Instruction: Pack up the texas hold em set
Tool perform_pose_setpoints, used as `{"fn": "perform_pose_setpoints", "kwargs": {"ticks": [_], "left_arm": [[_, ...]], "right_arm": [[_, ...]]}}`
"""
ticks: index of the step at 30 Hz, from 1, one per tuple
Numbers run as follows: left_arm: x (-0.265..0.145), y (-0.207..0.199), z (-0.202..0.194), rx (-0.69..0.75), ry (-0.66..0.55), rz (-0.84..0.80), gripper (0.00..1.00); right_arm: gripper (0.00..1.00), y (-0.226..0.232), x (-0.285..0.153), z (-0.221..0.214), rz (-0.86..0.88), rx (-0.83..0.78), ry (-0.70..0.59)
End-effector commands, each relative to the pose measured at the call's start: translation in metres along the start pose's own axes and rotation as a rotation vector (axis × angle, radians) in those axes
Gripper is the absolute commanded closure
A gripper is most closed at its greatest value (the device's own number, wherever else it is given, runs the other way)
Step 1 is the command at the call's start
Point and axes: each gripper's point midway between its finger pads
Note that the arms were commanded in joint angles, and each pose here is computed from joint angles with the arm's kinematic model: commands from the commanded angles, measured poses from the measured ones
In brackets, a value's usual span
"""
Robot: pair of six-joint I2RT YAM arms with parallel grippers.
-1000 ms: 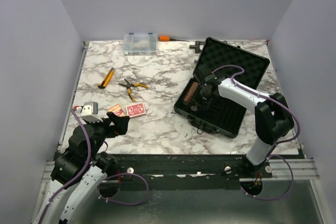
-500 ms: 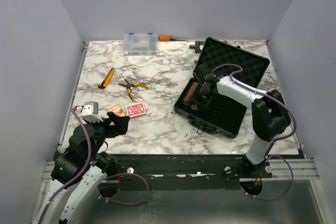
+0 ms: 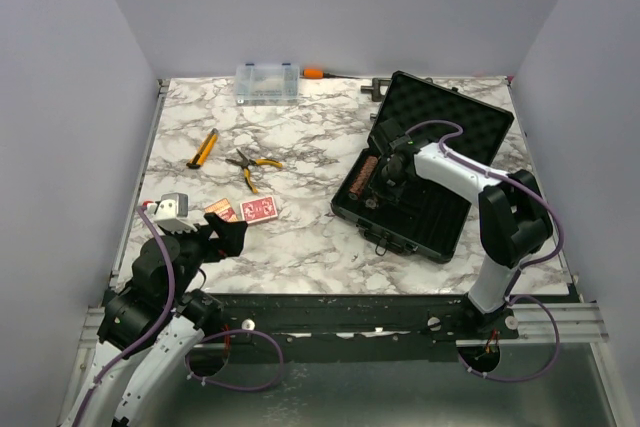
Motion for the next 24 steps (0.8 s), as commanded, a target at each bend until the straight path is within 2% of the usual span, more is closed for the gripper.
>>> {"fn": "perform_pose_setpoints", "kwargs": {"ticks": [1,3,9,16,24], "left_arm": [[0.003,0.003,-0.002,0.004,0.004,0.018,0.12],[0.004,0.003,-0.002,0.006,0.007,0.017,0.12],[0.005,0.004,-0.003,0.007,0.009,0.023,0.12],[0.005,0.005,-0.002,0.004,0.005,0.024,0.13],[0.007,0.005,-0.004,0.006,0.015,0.027,0.13]], "right_arm": [[0.59,0.022,-0.001,0.012,0.088,-0.009,-0.006],[0.5,0.023,-0.001,0.012,0.094,-0.005,-0.005],[0.31,0.024,-0.006,0.015,0.092,-0.006,-0.018],[0.26,0.032,-0.023,0.017,0.125,-0.015,-0.03],[0.21,0.04,-0.068,0.028,0.164,-0.079,-0.097]]}}
Point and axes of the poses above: each gripper's point midway between its finger pads, its own x axis out along the fingers, its own y axis along the line the jaws close on, z = x × y, and after that the axes turned 1 degree about x, right-handed
